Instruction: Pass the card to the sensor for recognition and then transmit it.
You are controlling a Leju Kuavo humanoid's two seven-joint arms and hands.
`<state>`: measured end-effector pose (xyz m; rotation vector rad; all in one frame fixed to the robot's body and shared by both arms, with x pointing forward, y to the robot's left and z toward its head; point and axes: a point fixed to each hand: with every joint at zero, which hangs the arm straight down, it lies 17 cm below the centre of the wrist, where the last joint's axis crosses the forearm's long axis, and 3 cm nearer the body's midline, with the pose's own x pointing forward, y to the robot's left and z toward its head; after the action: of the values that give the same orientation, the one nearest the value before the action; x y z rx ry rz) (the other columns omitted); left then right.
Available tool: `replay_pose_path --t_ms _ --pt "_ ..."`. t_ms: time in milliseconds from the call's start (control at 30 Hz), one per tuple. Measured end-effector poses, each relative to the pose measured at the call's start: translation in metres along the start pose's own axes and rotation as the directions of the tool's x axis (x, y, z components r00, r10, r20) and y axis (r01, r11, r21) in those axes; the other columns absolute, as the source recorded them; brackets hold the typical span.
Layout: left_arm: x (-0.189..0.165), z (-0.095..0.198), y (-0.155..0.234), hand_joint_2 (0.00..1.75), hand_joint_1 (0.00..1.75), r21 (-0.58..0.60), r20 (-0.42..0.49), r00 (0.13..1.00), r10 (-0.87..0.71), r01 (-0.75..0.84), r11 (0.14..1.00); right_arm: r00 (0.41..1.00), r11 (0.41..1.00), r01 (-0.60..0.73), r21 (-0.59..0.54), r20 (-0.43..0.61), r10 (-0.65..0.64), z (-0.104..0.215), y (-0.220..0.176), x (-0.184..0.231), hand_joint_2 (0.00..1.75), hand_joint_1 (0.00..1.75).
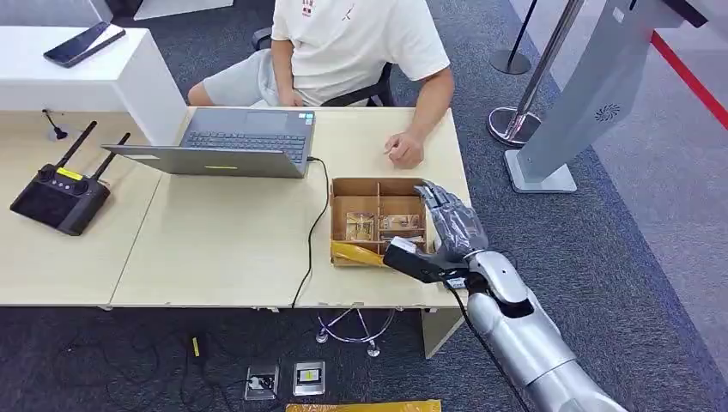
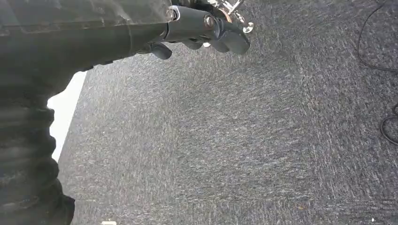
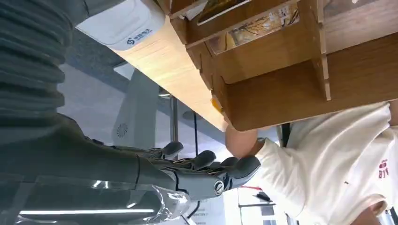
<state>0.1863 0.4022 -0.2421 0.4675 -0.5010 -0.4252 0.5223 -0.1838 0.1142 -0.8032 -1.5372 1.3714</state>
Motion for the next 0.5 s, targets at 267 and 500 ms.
replay_pose_path --t_ms 267,500 --pt "0.001 0.0 0.0 1.75 0.0 -0.001 0.006 1.0 -0.006 0.006 1.0 1.0 1.0 0.02 0.004 0.001 -0.02 -0.003 0.009 0.004 1.75 0.0" --pt "0.002 0.0 0.0 1.75 0.0 -0.001 0.012 1.0 -0.007 0.007 1.0 0.999 0.999 0.036 0.008 -0.001 -0.036 -0.007 0.012 0.004 1.75 0.0"
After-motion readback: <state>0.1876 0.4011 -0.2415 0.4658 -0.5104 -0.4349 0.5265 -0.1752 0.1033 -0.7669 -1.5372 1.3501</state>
